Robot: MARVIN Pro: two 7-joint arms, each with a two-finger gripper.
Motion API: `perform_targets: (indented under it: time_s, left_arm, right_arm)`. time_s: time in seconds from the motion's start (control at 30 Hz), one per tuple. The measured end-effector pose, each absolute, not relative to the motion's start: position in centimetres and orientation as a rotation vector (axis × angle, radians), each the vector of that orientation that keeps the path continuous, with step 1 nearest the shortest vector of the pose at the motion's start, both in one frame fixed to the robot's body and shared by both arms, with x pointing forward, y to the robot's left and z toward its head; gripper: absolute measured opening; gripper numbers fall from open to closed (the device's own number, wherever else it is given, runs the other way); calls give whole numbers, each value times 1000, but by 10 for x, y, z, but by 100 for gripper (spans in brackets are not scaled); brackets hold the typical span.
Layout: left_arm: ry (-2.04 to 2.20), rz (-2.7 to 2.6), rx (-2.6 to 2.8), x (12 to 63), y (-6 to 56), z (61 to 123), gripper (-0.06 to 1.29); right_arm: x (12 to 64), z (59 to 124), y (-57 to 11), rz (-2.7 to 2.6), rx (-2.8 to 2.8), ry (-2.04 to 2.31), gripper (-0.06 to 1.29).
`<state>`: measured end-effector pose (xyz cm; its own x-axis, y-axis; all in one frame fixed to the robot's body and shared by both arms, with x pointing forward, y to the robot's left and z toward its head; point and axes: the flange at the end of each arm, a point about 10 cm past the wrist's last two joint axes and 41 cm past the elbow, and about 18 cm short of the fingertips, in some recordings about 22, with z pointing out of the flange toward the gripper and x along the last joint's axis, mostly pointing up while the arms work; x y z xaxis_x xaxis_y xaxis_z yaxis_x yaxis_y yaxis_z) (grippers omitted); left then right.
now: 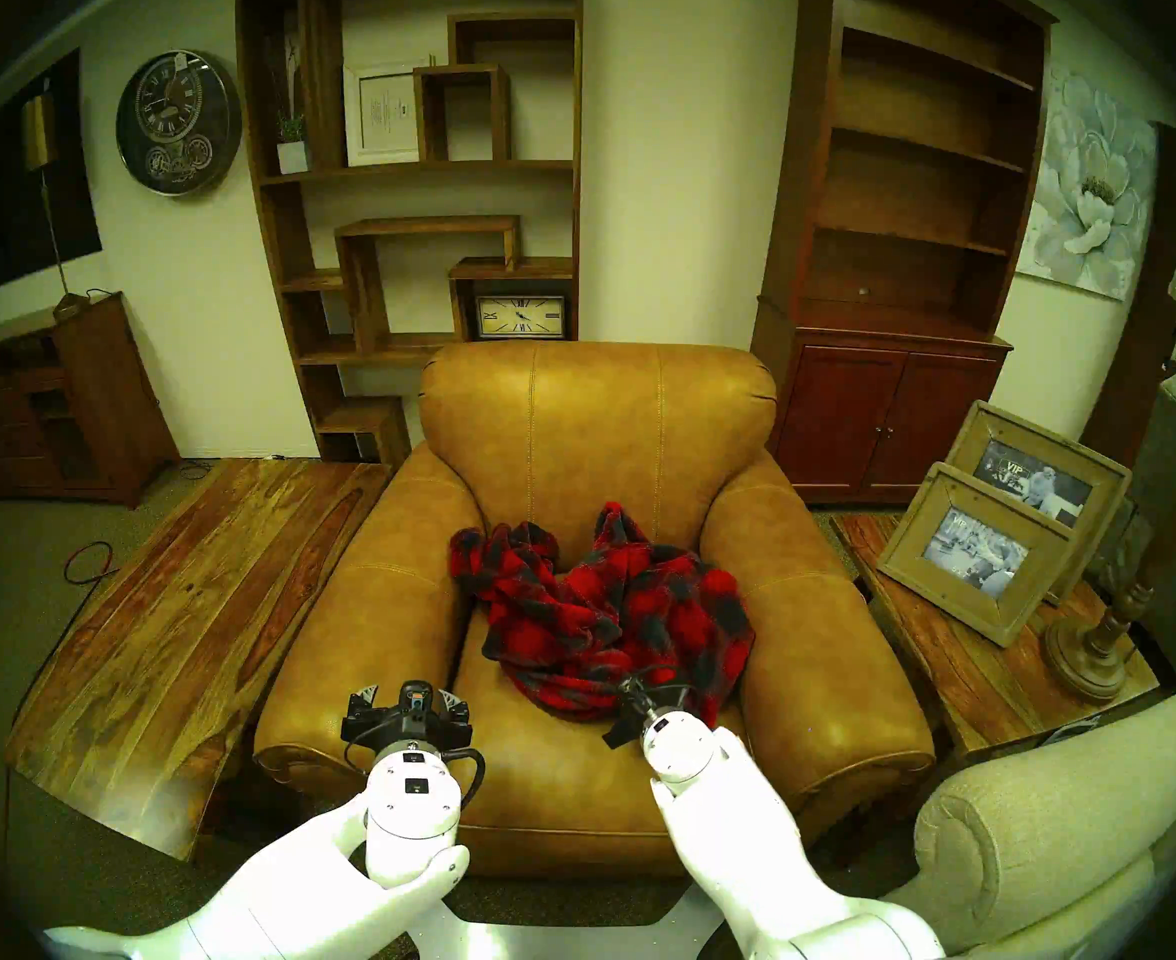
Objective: Move the blanket from sofa and drape it over the sofa arm
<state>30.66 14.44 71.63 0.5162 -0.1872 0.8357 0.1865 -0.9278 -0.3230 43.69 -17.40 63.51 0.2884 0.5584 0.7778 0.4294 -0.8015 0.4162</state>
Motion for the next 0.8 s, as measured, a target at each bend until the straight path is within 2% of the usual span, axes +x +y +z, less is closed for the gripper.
perform_targets:
  time_s: [0.27,0.43,0.8]
  left_arm:
    - [-2,-1382,-2388,307,144,716,127]
    - [-4,-1382,-2389,307,144,716,127]
    - [-7,-1381,-2389,307,143,716,127]
  right_arm:
    - [482,698,-224,1728,2270,702,4]
    - [505,747,-278,1809,2144,525,4]
    - [504,824,-399,1835,1925,192,4]
